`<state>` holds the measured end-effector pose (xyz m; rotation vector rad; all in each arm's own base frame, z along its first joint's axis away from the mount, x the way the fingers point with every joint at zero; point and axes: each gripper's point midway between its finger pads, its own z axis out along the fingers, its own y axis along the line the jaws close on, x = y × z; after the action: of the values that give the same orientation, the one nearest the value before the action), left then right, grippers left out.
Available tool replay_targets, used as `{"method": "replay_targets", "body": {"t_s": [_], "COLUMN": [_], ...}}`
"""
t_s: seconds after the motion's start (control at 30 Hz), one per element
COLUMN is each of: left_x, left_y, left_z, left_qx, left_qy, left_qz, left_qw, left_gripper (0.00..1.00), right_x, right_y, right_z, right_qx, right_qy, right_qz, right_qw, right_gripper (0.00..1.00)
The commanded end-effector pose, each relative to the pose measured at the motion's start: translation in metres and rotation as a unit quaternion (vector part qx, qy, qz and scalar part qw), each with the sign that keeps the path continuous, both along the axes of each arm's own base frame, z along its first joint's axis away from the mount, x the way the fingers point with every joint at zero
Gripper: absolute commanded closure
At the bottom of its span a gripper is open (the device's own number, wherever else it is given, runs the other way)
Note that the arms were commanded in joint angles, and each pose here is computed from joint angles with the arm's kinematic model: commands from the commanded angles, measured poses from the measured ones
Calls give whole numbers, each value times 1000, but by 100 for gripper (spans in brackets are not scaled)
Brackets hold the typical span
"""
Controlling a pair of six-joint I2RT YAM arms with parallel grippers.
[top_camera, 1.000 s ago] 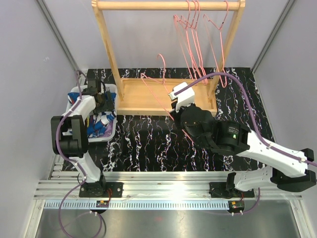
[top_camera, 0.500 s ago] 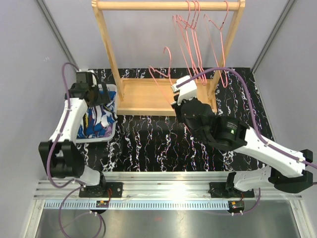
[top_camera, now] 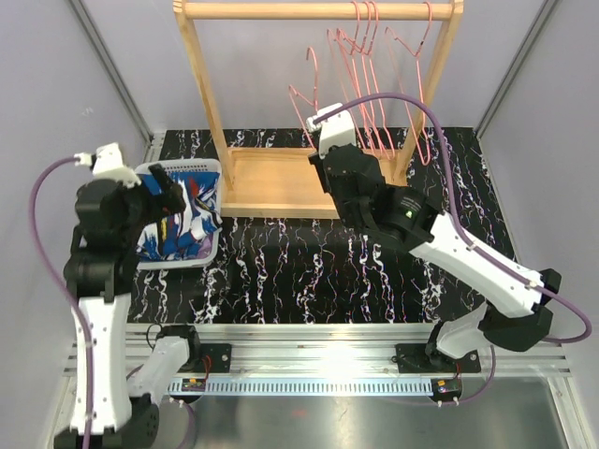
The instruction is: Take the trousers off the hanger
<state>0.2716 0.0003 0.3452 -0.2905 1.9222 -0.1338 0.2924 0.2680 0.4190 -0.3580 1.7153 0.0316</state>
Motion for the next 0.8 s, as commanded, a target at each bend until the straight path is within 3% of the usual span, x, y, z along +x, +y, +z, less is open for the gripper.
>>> {"method": "replay_targets", "body": {"t_s": [0.0,0.33,0.67,0.77], "left_x": [-38,-100,-111,-110], "left_y": [6,-17,-16,-18], "left_z": [-7,-40,-55,-56], "left_qx": [7,-13,27,30], "left_qy": [-1,0,18,20], "left_qz": [19,-38,-56,-66], "left_qw": [1000,999,998,997], "left_gripper": [1,1,1,1], "right_x": [22,88,166,170], "right_y": [-4,-6,-15,-30], "right_z": [38,71,16,4], "right_qx": [15,60,42,29], "right_qy": [-56,-80,-24,-13], "right_qz": [-32,-58,-94,-120], "right_qw": [998,993,994,992], "right_gripper": [100,100,100,100]}}
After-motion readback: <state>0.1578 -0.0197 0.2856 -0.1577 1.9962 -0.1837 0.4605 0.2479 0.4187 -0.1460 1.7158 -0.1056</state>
